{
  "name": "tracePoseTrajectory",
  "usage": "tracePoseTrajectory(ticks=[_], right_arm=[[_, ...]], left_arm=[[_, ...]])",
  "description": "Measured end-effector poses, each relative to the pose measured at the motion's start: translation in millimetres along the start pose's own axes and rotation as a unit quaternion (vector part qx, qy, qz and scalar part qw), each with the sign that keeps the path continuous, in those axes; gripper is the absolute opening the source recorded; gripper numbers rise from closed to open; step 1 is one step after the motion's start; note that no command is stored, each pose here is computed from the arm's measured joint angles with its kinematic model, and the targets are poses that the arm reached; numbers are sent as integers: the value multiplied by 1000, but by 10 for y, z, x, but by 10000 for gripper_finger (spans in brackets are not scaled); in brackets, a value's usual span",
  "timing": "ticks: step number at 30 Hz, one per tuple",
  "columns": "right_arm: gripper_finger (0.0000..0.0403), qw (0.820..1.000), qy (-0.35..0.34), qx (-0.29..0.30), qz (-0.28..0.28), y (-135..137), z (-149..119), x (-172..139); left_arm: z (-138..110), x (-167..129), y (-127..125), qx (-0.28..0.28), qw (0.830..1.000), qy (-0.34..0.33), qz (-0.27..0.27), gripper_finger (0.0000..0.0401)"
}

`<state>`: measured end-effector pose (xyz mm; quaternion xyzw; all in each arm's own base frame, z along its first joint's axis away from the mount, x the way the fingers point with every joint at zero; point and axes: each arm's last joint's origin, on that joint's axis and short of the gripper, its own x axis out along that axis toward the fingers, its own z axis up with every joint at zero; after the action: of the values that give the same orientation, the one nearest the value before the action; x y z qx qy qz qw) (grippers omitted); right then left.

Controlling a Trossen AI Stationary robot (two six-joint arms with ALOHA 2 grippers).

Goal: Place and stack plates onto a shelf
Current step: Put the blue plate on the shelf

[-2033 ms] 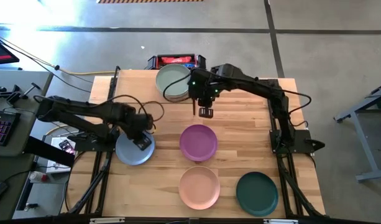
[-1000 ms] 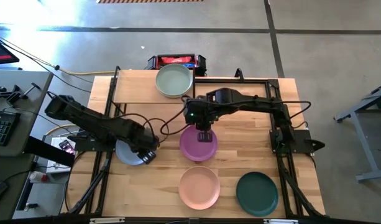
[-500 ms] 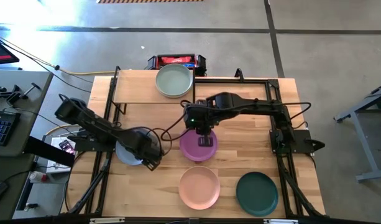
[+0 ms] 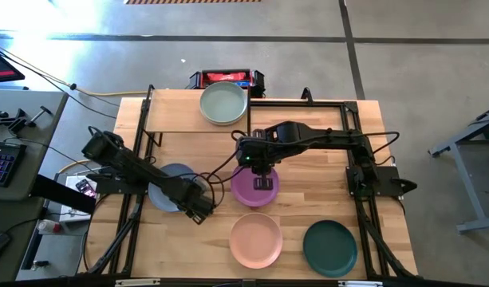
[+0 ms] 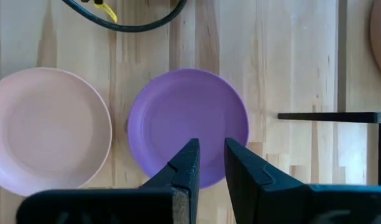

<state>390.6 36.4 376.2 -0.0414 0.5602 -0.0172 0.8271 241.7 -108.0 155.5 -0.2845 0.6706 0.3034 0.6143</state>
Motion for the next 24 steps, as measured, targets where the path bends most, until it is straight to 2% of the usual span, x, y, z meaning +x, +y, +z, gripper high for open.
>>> tracePoseTrajectory(ticks=[7, 17, 24], right_arm=[[51, 1000, 1, 1, 0, 3, -2, 0], [51, 1000, 25, -10, 3, 70, -53, -9], [51, 1000, 25, -8, 4, 73, -54, -10]], left_arm=[[11, 73, -16, 8, 1000, 0, 16, 121], [5, 63, -16, 69, 997, 11, 13, 12], [-16, -36, -52, 110, 994, 23, 18, 9]])
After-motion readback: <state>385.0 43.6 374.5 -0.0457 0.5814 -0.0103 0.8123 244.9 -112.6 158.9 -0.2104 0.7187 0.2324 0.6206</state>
